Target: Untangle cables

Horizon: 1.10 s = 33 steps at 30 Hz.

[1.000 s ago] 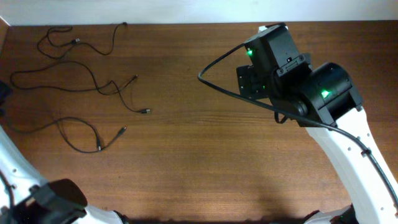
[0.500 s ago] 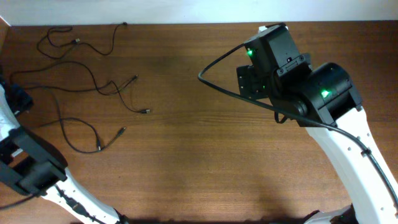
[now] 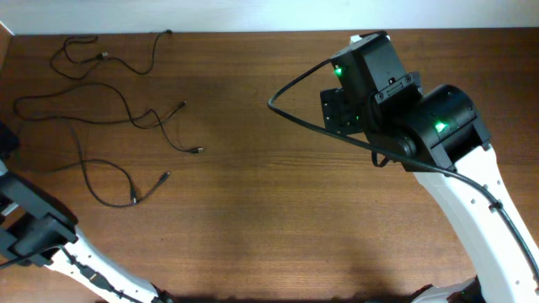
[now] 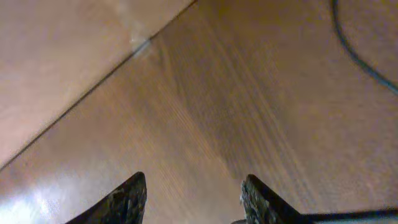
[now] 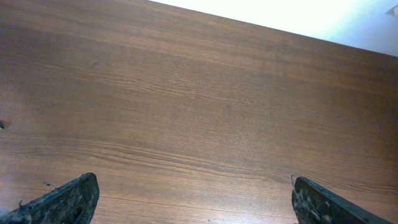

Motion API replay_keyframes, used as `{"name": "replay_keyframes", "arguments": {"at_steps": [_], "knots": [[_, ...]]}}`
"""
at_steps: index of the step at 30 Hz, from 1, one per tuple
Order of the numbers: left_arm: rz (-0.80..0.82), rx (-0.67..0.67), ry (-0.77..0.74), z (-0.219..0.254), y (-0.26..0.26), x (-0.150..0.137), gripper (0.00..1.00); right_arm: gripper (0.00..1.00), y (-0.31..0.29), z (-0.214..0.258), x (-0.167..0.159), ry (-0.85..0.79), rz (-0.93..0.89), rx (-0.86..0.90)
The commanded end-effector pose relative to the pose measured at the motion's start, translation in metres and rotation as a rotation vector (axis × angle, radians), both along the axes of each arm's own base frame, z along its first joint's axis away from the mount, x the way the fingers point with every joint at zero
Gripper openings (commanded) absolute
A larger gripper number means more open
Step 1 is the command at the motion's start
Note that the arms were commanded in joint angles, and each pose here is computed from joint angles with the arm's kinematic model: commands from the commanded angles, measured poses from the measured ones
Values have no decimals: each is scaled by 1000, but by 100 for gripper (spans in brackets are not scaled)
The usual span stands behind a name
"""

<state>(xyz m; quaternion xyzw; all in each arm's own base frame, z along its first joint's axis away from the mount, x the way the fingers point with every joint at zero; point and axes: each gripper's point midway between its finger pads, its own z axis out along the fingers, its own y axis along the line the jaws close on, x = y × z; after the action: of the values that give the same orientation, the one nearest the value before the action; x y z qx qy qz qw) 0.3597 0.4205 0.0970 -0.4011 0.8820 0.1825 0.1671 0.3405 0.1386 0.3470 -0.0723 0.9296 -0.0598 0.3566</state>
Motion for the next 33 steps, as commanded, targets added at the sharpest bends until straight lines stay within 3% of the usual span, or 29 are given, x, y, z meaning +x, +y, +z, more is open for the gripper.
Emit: {"name": "replay_keyframes", "arguments": {"at_steps": [1,4,10,12,16,19,21,24,28,30,33], "knots": [[-283,-157,-126,-23,-23,33,57,98,-1,3,2,-14,-13,-9],[-317,-214,-178,-32,-30,41,58,98,-1,3,2,-14,-13,-9],[-323,-219,-189,-33,-29,40,78,98,-1,3,2,-14,-13,-9],[-300,-200,-176,-33,-20,33,71,98,-1,3,2,-14,-13,-9],[-130,-189,-295,4,6,23,81,98,-1,3,2,-14,-13,-9],[-168,-202,-463,54,8,30,82,98,-1,3,2,-14,-13,-9],[-200,-182,-478,67,9,28,82,99,-1,3,2,-14,-13,-9],[-366,-183,-366,49,-10,24,86,98,-1,3,2,-14,-13,-9],[-417,-241,-313,13,-30,23,85,98,-1,3,2,-14,-13,-9],[-466,-252,-284,-5,-39,23,79,98,-1,3,2,-14,-13,-9],[-508,-275,-256,-31,-54,24,77,98,-1,3,2,-14,-13,-9]]}}
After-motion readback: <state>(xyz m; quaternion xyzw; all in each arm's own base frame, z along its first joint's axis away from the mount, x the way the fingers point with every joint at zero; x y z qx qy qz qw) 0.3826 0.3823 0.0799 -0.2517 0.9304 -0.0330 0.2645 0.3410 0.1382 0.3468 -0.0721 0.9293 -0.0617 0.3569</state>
